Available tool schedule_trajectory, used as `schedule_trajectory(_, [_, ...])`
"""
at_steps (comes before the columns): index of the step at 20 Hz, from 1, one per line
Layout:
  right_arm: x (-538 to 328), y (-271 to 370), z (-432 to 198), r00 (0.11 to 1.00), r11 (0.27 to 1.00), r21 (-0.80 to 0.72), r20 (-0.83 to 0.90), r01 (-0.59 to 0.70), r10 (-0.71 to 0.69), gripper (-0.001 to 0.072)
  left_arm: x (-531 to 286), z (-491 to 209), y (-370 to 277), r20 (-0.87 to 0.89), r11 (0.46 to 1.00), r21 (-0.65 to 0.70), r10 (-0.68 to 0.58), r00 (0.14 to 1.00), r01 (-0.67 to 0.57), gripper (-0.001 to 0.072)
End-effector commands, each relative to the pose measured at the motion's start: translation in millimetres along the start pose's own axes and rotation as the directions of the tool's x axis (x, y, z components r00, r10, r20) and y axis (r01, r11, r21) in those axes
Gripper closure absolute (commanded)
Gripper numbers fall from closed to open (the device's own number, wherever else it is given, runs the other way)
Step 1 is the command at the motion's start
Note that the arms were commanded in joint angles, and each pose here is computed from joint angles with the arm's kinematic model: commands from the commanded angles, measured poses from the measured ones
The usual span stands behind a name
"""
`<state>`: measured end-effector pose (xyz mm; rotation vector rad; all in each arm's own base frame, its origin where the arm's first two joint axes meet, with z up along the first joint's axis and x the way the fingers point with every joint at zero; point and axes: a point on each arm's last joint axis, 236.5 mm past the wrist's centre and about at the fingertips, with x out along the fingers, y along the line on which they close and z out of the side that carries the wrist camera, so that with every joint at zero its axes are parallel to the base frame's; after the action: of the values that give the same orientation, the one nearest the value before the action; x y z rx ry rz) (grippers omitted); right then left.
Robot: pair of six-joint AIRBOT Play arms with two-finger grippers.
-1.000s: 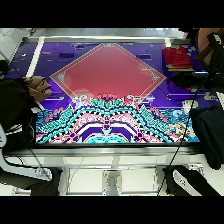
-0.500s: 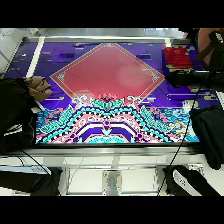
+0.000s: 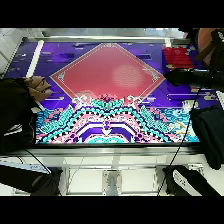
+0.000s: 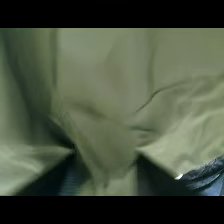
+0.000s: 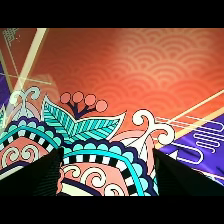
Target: Fold the clothes and pants, and hang the long-sleeved shirts on hangers.
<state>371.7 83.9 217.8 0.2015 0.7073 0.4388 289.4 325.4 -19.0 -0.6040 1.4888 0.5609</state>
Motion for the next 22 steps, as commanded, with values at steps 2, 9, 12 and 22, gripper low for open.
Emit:
schedule_trajectory(2, [-12.0, 14.1, 14.2, 0.999, 0.999, -0.015, 0.031, -0.031, 0.031, 0.0093, 6.3, -6.3, -32.1, -0.045, 0.997, 0.049, -0.064, 0.997, 0.066, 0.0682])
schedule_trajectory(9, [-114.0, -0.5, 49.6, 0.962, 0.927, -0.258, 0.053, 0.272, -0.268, 0.0093, -217.3, -90.5, -307.4, 0.096, 0.546, 0.652, -0.748, 0.657, 0.526, 0.0682])
schedule_trajectory(12, [-149.3, -28.3, 51.7, 0.897, 0.856, -0.277, 0.058, 0.435, -0.437, 0.0093, -261.8, -170.0, -396.0, 0.022, 0.348, 0.814, -0.819, 0.573, 0.465, 0.0682])
schedule_trajectory(22, [-132.6, -50.7, 41.8, 0.879, 0.851, -0.274, -0.035, 0.448, -0.475, 0.0093, -126.4, -400.6, -580.1, -0.305, 0.012, 0.914, -0.636, 0.709, 0.405, 0.0681])
